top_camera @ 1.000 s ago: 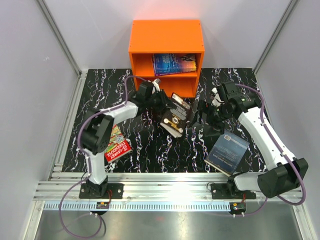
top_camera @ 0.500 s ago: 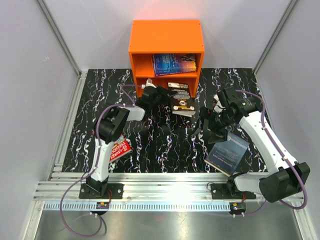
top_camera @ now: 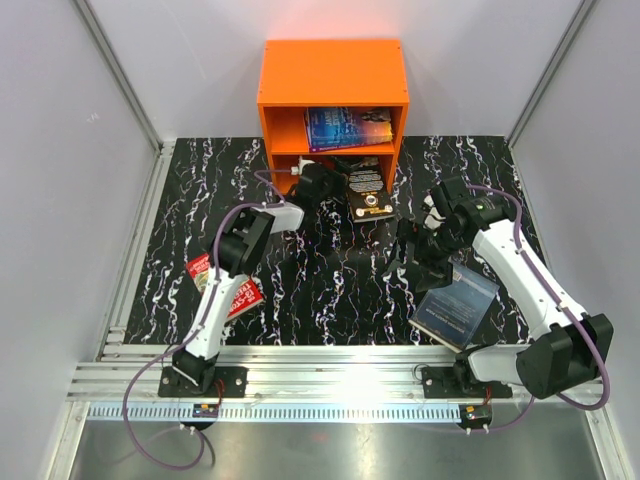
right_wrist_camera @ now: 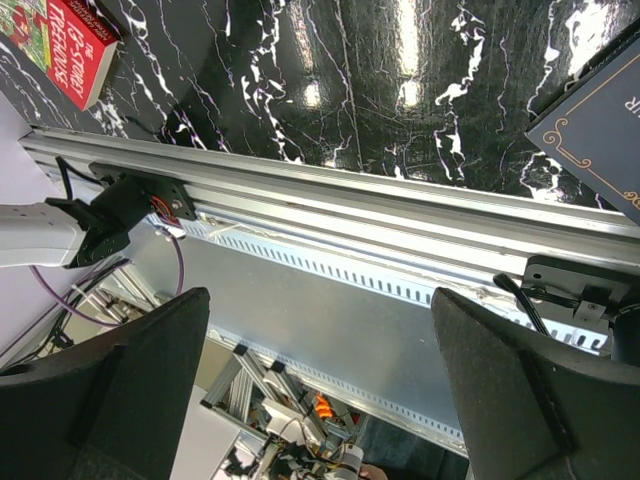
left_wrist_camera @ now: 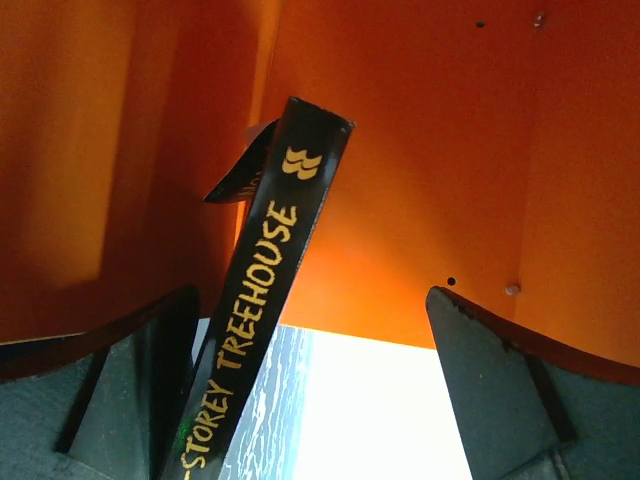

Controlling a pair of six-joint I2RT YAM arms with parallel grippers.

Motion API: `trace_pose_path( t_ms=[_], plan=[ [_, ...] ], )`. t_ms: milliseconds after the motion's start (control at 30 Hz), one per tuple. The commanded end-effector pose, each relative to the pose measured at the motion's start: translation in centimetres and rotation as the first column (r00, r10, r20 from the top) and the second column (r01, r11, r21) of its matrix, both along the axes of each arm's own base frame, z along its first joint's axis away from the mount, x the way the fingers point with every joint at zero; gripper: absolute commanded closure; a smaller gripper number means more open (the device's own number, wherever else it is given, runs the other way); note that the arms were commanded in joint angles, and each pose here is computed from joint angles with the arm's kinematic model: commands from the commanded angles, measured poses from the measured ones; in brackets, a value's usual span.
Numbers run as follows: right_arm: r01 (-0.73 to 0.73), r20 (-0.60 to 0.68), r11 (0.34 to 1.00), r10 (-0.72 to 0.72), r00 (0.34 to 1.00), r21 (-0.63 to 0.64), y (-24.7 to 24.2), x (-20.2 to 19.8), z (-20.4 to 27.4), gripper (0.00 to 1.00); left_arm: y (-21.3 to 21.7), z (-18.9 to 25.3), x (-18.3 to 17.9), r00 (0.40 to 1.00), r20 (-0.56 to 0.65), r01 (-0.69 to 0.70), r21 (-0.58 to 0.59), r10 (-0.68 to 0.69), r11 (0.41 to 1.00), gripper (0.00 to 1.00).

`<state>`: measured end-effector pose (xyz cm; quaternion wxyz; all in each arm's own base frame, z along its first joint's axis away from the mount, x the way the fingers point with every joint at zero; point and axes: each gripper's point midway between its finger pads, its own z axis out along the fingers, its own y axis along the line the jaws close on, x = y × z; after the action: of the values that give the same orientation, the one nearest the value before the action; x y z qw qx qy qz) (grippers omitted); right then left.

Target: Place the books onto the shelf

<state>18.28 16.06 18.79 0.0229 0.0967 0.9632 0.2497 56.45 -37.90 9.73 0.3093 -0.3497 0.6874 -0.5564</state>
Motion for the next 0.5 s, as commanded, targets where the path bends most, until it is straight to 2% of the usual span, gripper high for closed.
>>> trace_pose_path(
  t_ms=[0, 100, 133, 200, 233, 300, 333, 400, 467],
  plan=[
    [-0.015, 0.026, 1.0, 0.014, 1.0, 0.026, 0.4, 0.4, 0.1, 0.0, 0.2, 4.7, 0.0, 0.996, 0.077, 0.051, -0.01, -0.05, 0.999, 0.01],
    [-0.02, 0.025, 0.999, 0.019, 0.999, 0.044, 0.7, 0.5, 0.1, 0.0, 1.4, 4.7, -1.9, 0.995, -0.01, 0.1, 0.134, -0.1, 0.986, 0.01],
    [-0.021, 0.027, 0.999, 0.02, 0.999, 0.047, 0.8, 0.6, 0.1, 0.0, 3.5, 2.9, -3.5, 0.984, -0.175, 0.084, 0.263, -0.038, 0.961, 0.01],
    [-0.023, 0.028, 0.998, 0.021, 0.999, 0.057, 0.9, 0.6, 0.0, 0.0, 6.1, 1.9, -5.8, 0.963, -0.265, 0.08, 0.433, 0.042, 0.898, 0.01],
    [-0.026, 0.027, 0.998, 0.024, 0.999, 0.062, 1.0, 0.6, -0.1, 0.0, 9.0, 0.7, -7.0, 0.936, -0.315, 0.045, 0.552, 0.158, 0.833, 0.01],
    [-0.027, 0.023, 0.996, 0.025, 0.999, 0.079, 1.3, 0.6, -0.2, 0.0, 11.4, 1.9, -8.1, 0.916, -0.33, 0.041, 0.643, 0.229, 0.765, 0.01],
    [-0.03, 0.027, 0.995, 0.028, 0.999, 0.09, 1.5, 0.8, -0.3, 0.0, 13.1, 3.0, -8.6, 0.899, -0.334, 0.043, 0.71, 0.282, 0.703, 0.01],
    [-0.027, 0.014, 0.994, 0.026, 1.0, 0.108, 1.8, 0.7, -0.4, 0.0, 15.3, 3.2, -8.9, 0.893, -0.316, 0.068, 0.799, 0.321, 0.597, 0.01],
    [-0.025, 0.016, 0.992, 0.023, 1.0, 0.121, 2.0, 1.0, -0.5, 0.0, 16.3, 4.4, -10.0, 0.898, -0.317, 0.12, 0.843, 0.304, 0.525, 0.01]
  ],
)
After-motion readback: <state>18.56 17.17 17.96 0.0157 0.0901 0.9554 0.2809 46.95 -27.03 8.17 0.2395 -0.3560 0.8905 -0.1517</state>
